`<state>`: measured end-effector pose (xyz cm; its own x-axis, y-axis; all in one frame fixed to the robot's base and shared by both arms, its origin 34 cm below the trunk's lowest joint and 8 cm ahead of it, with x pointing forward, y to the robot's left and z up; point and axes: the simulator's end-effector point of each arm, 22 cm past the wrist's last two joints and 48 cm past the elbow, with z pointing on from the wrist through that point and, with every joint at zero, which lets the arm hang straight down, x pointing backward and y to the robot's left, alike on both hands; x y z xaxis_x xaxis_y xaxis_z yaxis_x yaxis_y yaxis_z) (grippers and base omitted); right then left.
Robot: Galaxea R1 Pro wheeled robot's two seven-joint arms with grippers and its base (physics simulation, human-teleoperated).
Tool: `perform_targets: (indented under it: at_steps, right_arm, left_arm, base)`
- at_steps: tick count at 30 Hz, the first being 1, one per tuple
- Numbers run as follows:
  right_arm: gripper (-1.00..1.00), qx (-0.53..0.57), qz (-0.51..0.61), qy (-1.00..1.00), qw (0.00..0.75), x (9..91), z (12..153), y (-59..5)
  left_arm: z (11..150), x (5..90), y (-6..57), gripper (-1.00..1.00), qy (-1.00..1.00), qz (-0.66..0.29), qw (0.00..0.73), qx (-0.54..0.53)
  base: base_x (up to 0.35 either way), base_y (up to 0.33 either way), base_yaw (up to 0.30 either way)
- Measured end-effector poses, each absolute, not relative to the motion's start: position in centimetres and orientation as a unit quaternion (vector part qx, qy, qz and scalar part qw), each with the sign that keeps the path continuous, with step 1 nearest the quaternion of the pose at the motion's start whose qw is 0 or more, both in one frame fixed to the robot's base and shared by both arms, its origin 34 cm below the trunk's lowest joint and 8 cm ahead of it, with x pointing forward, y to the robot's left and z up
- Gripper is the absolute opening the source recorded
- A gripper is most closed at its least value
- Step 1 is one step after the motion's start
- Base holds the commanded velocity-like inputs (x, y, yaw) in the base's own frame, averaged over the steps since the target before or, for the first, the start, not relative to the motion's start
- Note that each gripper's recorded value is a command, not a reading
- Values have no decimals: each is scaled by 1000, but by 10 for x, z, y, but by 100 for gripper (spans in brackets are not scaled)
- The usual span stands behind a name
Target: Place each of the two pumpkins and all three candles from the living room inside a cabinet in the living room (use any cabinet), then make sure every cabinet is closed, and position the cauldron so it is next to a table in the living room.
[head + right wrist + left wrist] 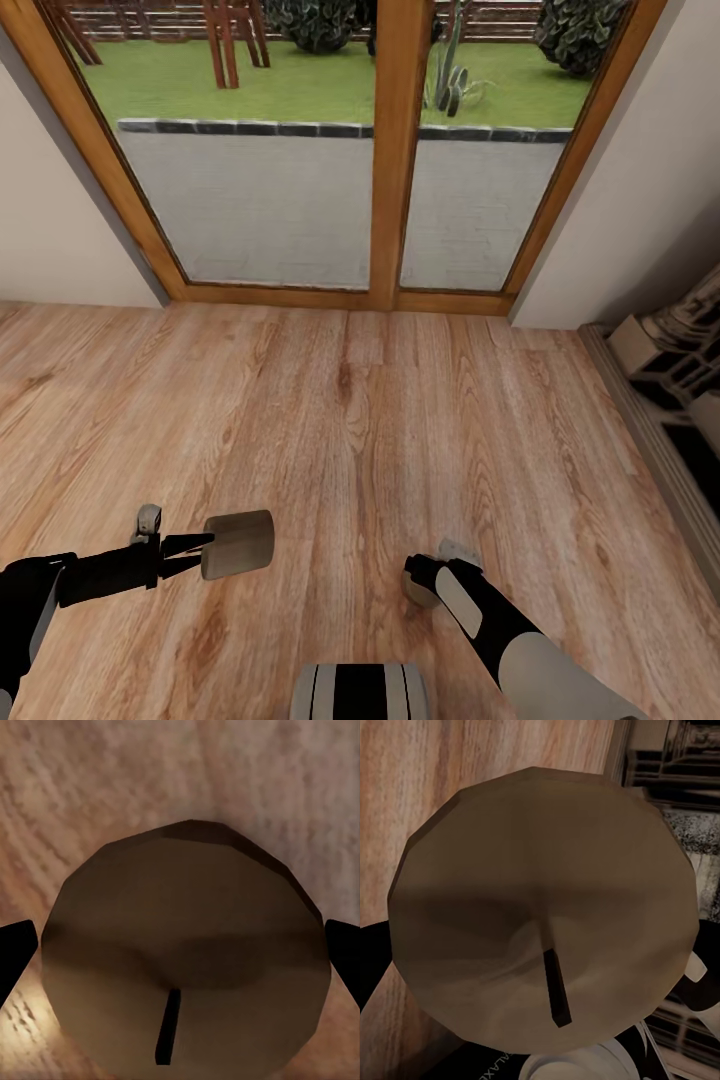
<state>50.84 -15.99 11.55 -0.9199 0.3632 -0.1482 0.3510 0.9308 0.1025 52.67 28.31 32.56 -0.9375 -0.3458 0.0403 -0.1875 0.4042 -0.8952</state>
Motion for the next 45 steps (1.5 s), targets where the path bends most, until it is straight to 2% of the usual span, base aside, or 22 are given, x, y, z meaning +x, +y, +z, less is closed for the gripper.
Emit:
perform_targets:
  at_steps: [24,28,32,45]
  right_arm:
    - [-100,181,43,975,118,535,147,-167]
    - [-100,178,70,973,130,547,160,-158]
    - [-100,162,134,968,141,570,189,-128]
    - [-100,151,154,964,153,586,223,-120]
  left_arm:
    - [357,537,283,-100,834,-523,103,-141]
    - [361,538,282,-100,837,-520,106,-136]
    - [344,532,288,-100,866,-473,95,-132]
    - [340,536,298,-100,895,-414,107,-130]
  base:
    - [0,0,0]
    - [0,0,0]
    - [0,0,0]
    - [0,0,0]
